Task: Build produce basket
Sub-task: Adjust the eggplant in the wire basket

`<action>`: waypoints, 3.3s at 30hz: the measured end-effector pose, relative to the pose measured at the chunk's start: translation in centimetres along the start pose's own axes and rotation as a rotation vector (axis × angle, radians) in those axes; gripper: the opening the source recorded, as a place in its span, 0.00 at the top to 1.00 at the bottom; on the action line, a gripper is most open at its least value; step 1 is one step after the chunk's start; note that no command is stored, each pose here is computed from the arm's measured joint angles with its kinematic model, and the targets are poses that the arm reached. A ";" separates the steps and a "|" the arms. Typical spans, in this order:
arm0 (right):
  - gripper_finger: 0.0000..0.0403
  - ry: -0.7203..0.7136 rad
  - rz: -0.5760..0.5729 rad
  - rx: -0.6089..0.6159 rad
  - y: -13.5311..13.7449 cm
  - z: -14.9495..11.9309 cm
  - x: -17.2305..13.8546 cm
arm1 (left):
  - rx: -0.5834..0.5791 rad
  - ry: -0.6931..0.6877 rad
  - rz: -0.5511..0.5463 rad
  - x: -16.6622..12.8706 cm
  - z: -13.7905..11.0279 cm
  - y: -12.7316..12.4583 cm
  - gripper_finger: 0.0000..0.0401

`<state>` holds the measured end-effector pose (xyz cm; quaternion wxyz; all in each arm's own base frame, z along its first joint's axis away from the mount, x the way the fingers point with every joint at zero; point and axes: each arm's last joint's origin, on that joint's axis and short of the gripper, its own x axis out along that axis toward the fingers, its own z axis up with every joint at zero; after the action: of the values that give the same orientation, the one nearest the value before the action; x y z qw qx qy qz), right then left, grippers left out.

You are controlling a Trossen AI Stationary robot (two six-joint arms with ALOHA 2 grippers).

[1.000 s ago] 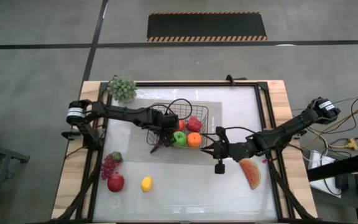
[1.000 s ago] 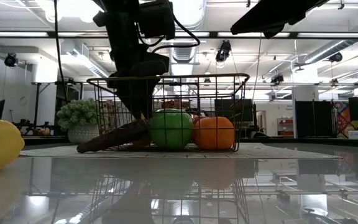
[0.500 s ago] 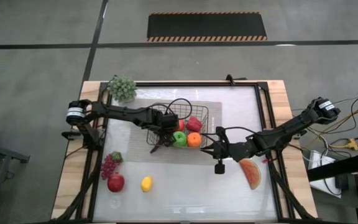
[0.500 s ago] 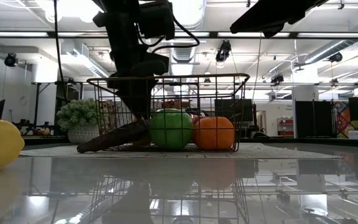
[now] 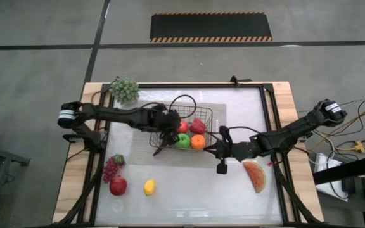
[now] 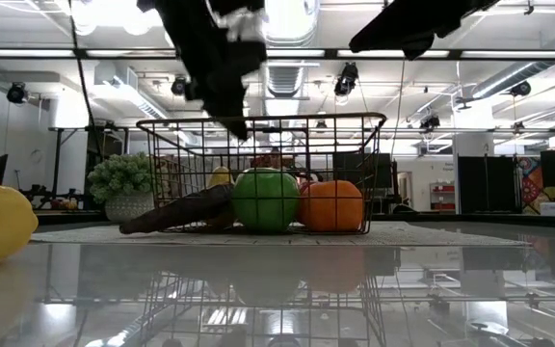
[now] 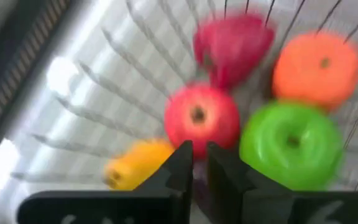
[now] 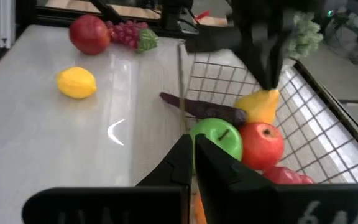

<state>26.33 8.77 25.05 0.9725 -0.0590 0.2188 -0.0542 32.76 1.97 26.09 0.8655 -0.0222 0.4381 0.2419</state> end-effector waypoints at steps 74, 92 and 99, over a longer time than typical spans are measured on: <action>0.44 0.495 0.460 -0.171 -13.1 4.5 23.5 | 0.401 -0.974 0.260 -6.1 -10.1 4.7 0.98; 0.38 0.533 0.447 -0.152 -13.9 1.5 24.2 | 0.391 -1.016 0.245 -6.5 -9.9 4.7 0.98; 0.41 0.530 0.446 -0.177 -13.8 1.0 24.4 | 0.392 -1.008 0.250 -6.4 -9.9 4.7 0.98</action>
<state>47.59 -7.96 17.66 0.8609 -0.0777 0.4748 0.1653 20.08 1.05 25.77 0.9207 0.3099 0.0057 0.2372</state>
